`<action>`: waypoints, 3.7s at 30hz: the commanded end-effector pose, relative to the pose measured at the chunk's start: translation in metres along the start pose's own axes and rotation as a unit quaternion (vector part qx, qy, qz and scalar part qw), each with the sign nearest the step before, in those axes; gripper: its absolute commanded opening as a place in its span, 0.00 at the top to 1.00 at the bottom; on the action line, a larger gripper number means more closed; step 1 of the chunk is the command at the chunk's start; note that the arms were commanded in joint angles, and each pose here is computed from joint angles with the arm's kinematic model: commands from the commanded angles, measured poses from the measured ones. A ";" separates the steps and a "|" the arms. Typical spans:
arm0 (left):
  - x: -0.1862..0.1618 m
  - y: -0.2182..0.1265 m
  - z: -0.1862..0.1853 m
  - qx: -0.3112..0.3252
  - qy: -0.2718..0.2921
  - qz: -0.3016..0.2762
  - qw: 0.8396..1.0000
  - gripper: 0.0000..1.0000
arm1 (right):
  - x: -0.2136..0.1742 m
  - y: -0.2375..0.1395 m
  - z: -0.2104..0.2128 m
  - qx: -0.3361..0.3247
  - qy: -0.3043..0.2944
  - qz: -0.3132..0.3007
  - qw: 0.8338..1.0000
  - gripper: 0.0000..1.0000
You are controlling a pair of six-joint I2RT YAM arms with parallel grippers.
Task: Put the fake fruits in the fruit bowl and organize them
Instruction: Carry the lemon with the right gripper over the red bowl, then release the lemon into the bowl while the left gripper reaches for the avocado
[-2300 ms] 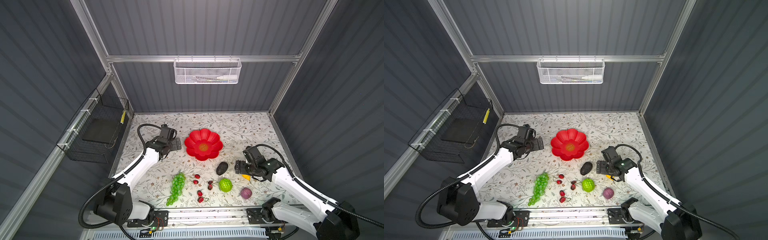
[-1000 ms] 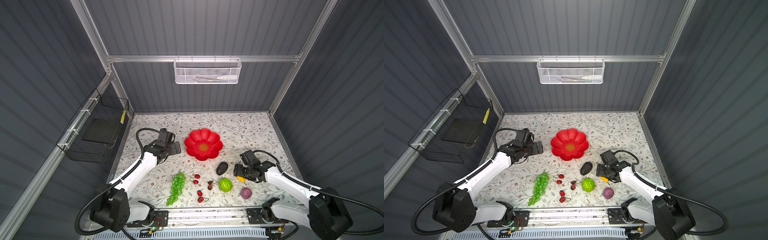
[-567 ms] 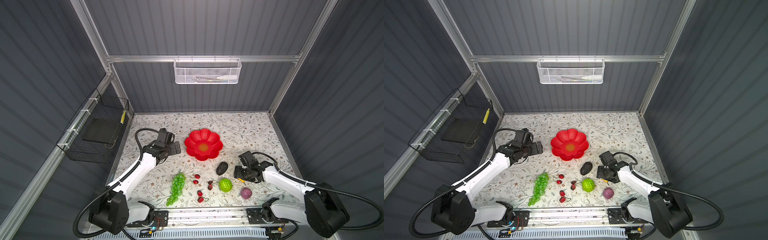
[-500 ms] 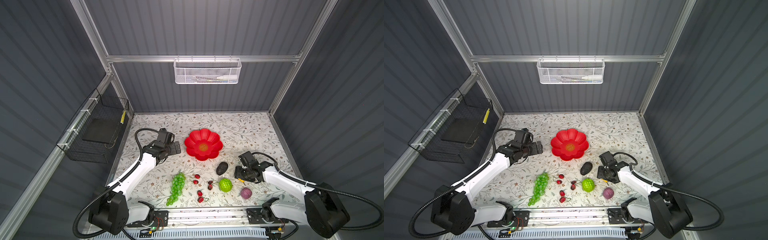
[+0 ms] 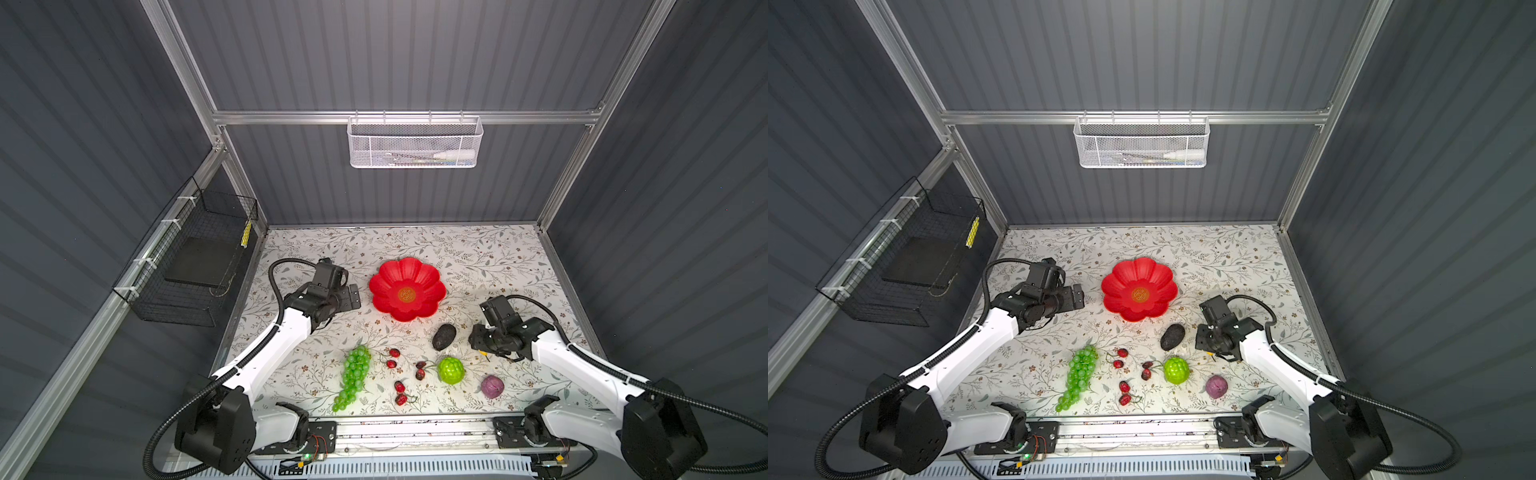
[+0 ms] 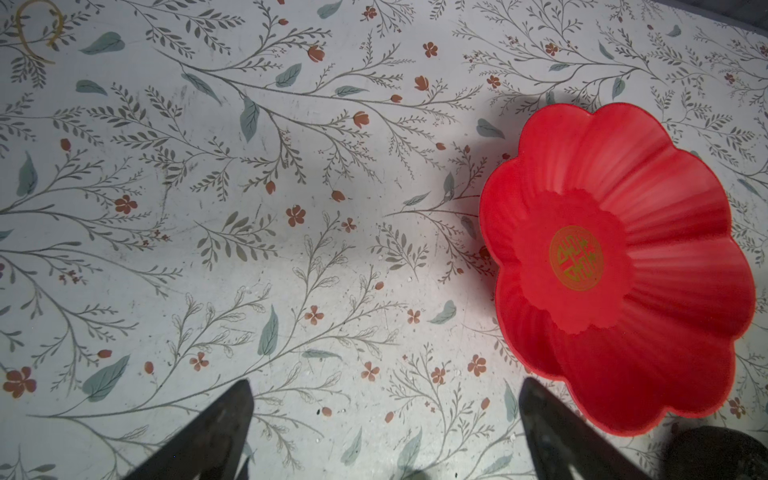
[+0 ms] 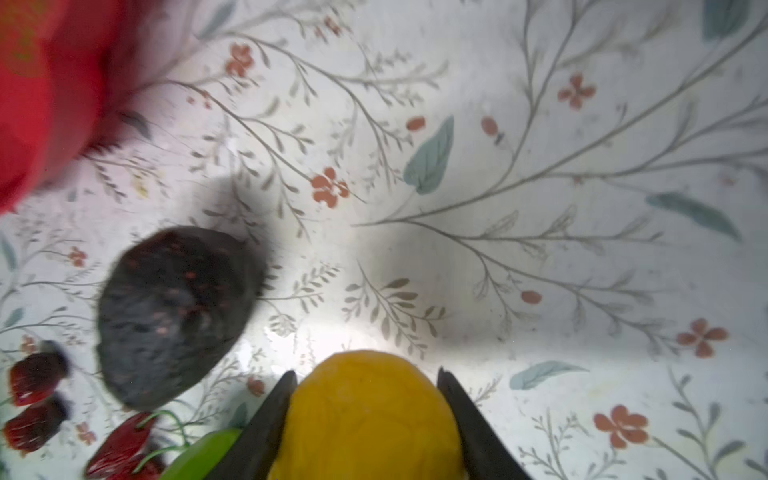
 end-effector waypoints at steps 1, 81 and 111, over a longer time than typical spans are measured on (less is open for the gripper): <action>-0.008 -0.005 0.010 0.013 -0.010 0.005 1.000 0.00 | 0.037 -0.025 0.015 0.014 -0.038 -0.042 0.998 0.64; -0.085 -0.045 -0.087 -0.101 0.096 0.243 0.960 0.03 | 0.173 -0.011 0.112 0.064 -0.237 -0.121 0.962 0.15; -0.210 0.068 -0.236 -0.058 0.293 0.261 0.918 0.16 | 0.046 -0.047 -0.033 0.061 -0.018 -0.150 0.987 0.13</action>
Point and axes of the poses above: each gripper's point midway between its finger pads, its own y axis out along the fingers, its own z axis along the line the jaws close on, x = y × z, the point moved 2 cm from there along -y, back along the fingers, and after that the axes turned 13 degrees about -y, right-handed, at the moved point
